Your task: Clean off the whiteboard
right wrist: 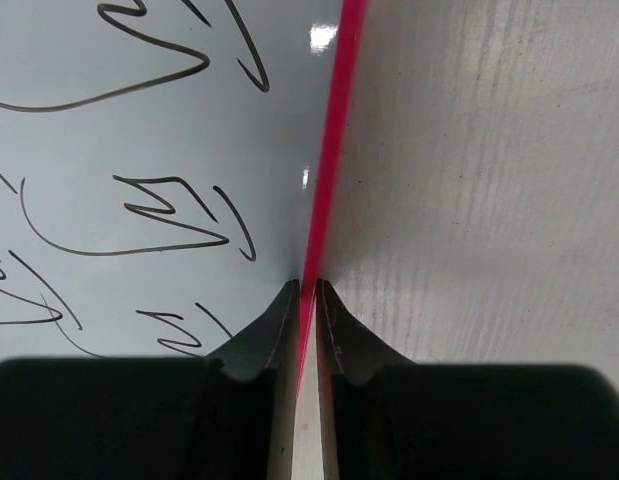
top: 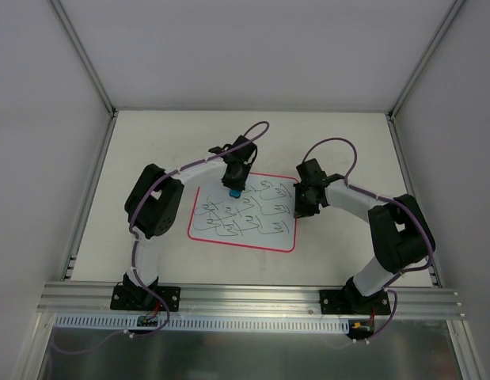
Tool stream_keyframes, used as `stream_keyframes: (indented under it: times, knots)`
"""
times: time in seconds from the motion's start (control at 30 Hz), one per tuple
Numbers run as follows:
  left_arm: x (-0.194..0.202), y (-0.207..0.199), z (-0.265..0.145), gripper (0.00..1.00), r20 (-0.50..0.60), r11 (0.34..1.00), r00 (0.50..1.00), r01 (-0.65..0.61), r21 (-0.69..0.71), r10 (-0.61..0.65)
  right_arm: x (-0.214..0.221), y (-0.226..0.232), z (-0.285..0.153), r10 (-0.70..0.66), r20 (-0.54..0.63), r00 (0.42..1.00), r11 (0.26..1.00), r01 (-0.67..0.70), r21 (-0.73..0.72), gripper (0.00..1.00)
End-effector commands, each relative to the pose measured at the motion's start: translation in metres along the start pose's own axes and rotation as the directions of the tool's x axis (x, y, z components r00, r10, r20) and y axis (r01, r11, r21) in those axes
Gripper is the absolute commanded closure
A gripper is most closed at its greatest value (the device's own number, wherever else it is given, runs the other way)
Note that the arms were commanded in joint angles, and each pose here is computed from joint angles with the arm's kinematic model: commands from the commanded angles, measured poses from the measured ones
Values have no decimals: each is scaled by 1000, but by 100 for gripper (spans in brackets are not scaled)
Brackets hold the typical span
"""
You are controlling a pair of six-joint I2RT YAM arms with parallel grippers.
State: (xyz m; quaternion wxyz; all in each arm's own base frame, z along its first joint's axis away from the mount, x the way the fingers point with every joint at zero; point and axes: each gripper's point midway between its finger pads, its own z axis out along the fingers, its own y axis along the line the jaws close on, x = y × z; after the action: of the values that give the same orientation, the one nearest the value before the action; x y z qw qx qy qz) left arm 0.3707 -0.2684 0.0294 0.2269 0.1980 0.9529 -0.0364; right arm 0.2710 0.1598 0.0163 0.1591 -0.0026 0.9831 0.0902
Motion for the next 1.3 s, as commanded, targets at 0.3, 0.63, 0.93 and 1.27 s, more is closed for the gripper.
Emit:
stream_keyframes:
  times: [0.3, 0.63, 0.93, 1.27]
  knots:
    - [73, 96, -47, 99, -114, 971, 968, 212, -110, -224, 23, -9, 13, 19, -57, 998, 999, -17, 31, 88]
    - [128, 76, -20, 100, -247, 966, 935, 236, -108, -256, 24, -3, 15, 34, -60, 998, 999, -34, -2, 88]
    - [132, -44, -17, 100, -316, 984, 945, 128, 126, -83, 24, 2, 17, 59, -59, 996, 998, -60, -17, 90]
    - [120, -52, -19, 100, -285, 983, 954, 133, 124, -93, 22, 2, 17, 65, -56, 996, 998, -66, -13, 90]
